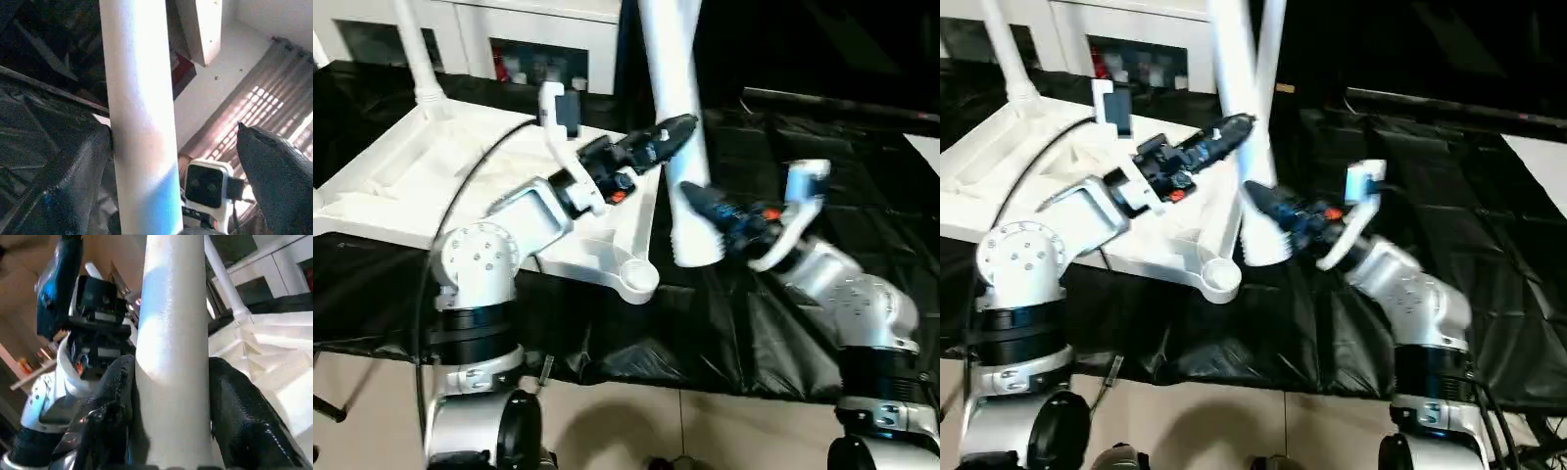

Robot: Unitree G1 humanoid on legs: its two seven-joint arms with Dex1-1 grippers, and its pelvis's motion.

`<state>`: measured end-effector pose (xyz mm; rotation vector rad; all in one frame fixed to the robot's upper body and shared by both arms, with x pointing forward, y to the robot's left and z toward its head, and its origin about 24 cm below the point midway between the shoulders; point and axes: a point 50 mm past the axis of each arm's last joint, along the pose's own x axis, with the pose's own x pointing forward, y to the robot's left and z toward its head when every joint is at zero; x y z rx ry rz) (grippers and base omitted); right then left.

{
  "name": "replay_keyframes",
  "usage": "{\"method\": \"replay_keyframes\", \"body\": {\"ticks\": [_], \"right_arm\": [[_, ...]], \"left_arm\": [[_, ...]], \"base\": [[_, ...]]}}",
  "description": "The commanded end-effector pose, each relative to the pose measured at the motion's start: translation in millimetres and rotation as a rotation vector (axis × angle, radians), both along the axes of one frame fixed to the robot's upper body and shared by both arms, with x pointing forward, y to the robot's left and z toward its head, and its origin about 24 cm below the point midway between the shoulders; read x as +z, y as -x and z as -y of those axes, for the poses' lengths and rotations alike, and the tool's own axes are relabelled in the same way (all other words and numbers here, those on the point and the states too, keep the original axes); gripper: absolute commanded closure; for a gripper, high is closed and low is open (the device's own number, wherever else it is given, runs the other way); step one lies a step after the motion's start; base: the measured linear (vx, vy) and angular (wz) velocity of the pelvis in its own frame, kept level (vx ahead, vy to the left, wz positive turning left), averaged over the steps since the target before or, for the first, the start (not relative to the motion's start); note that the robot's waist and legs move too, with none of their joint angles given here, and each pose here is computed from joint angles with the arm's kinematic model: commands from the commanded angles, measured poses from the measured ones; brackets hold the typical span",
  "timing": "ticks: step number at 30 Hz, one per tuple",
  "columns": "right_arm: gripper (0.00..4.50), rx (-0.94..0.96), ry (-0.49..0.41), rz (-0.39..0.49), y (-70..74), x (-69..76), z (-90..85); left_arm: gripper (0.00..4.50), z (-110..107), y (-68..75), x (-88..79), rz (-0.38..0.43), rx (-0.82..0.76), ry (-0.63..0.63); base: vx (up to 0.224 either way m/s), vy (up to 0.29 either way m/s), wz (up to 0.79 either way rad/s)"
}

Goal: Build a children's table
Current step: Pick table leg

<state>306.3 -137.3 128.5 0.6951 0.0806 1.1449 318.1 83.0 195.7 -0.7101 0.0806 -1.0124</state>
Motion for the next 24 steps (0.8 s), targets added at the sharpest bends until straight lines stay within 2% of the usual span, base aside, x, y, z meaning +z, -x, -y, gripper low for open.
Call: {"method": "replay_keyframes", "body": {"ticks": [1,2,3,5,7,8,10,13,14,15,16,17,24], "right_arm": [[2.63,0.006,0.049,0.029,4.0,2.0,-2.6],[2.63,0.006,0.049,0.029,4.0,2.0,-2.6],[2.63,-0.019,0.109,0.063,3.2,3.7,-8.6],[2.63,-0.036,0.134,0.081,2.1,5.0,-11.5],[2.63,-0.088,0.219,0.142,-1.8,10.9,-25.2],[2.63,-0.095,0.231,0.146,-2.4,11.1,-27.0],[2.63,-0.141,0.303,0.175,-5.6,12.6,-38.5],[2.63,-0.272,0.504,0.287,-11.8,10.8,-64.2],[2.63,-0.276,0.508,0.287,-12.0,10.6,-64.9],[2.63,-0.318,0.549,0.279,-13.9,7.6,-71.6],[2.63,-0.336,0.574,0.3,-14.0,6.9,-76.2],[2.63,-0.344,0.589,0.319,-13.8,6.7,-79.1],[2.63,-0.422,0.584,0.332,-14.2,8.5,-99.1]], "left_arm": [[0.0,3.8,-0.1,4.6,-0.006,-0.015,0.012],[0.0,3.8,-0.1,4.6,-0.006,-0.015,0.012],[0.0,3.0,-4.5,0.0,-0.042,0.029,-0.035],[0.0,2.3,-7.1,-2.2,-0.062,0.053,-0.054],[0.17,-0.4,-15.2,-8.4,-0.117,0.133,-0.115],[0.34,-0.5,-16.0,-8.7,-0.122,0.142,-0.118],[0.38,-1.3,-20.7,-10.5,-0.152,0.195,-0.131],[0.68,-0.6,-28.8,-11.3,-0.194,0.323,-0.153],[0.74,-0.8,-29.1,-11.3,-0.195,0.328,-0.154],[0.8,-1.2,-30.6,-11.0,-0.196,0.36,-0.162],[1.01,-1.9,-31.9,-10.8,-0.2,0.391,-0.167],[1.01,-2.3,-32.7,-10.8,-0.203,0.41,-0.171],[1.61,-5.9,-37.5,-11.0,-0.204,0.529,-0.205]], "base": [[0.0,0.0,0.0],[0.0,0.0,0.0],[0.0,0.0,0.0],[0.0,0.0,0.0],[0.0,0.0,0.0],[0.0,0.0,0.0],[0.0,0.0,0.0],[0.0,0.0,0.0],[0.0,0.0,0.0],[0.0,0.0,0.0],[0.0,0.0,0.0],[0.0,0.0,0.0],[0.0,0.0,0.0]]}}
